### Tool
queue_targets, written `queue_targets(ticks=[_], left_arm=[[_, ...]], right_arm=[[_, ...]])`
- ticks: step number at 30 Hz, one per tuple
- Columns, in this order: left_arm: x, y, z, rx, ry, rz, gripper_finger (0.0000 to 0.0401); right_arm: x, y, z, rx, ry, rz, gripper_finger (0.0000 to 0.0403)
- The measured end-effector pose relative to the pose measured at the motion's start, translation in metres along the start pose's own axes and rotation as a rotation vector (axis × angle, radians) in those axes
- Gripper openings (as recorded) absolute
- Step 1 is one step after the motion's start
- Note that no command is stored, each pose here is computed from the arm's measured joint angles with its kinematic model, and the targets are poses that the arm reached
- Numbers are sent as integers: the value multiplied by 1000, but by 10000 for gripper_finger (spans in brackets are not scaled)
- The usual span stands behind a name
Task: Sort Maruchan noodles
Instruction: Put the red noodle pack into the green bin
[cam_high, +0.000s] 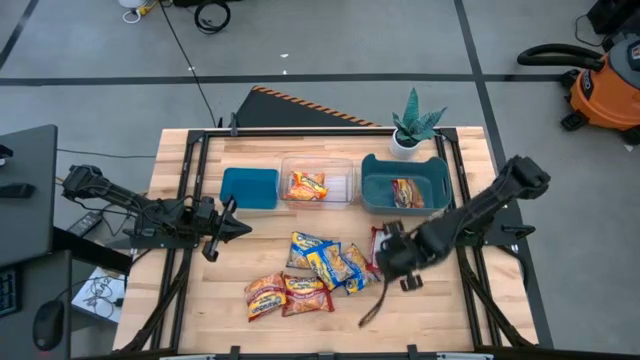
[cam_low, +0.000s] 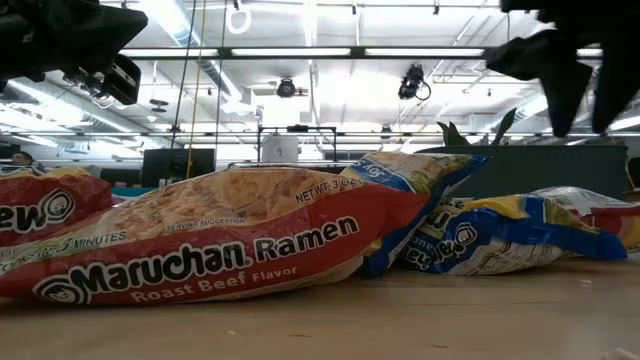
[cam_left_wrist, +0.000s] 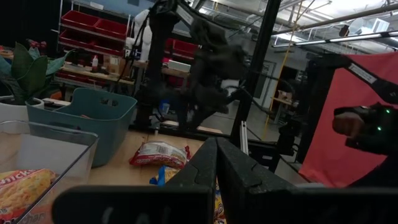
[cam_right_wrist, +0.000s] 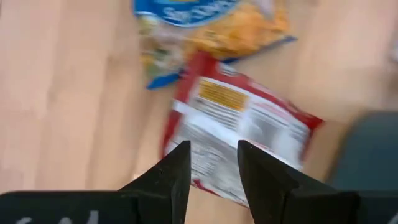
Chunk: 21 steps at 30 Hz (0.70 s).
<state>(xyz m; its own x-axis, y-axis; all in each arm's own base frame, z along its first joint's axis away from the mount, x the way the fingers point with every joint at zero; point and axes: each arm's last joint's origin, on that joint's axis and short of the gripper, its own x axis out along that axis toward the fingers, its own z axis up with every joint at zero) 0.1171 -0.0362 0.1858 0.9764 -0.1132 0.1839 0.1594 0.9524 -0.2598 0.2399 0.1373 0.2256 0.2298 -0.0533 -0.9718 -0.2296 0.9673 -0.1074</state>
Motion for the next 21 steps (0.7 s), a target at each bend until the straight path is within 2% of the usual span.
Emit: queue_targets(ticks=[5,10,17,21], left_arm=[[0,0,0,0,0,0,14],[0,0,0,-1,0,0,14],[0,0,0,0,0,0,14],[0,0,0,0,0,0,14]], right_arm=[[17,33,0,-36,-20,-76,137],[21,56,4,-66,-39,-178,137],[33,72,-7,-27,74,-270,137],[36,78,-13,-2,84,-290,137]])
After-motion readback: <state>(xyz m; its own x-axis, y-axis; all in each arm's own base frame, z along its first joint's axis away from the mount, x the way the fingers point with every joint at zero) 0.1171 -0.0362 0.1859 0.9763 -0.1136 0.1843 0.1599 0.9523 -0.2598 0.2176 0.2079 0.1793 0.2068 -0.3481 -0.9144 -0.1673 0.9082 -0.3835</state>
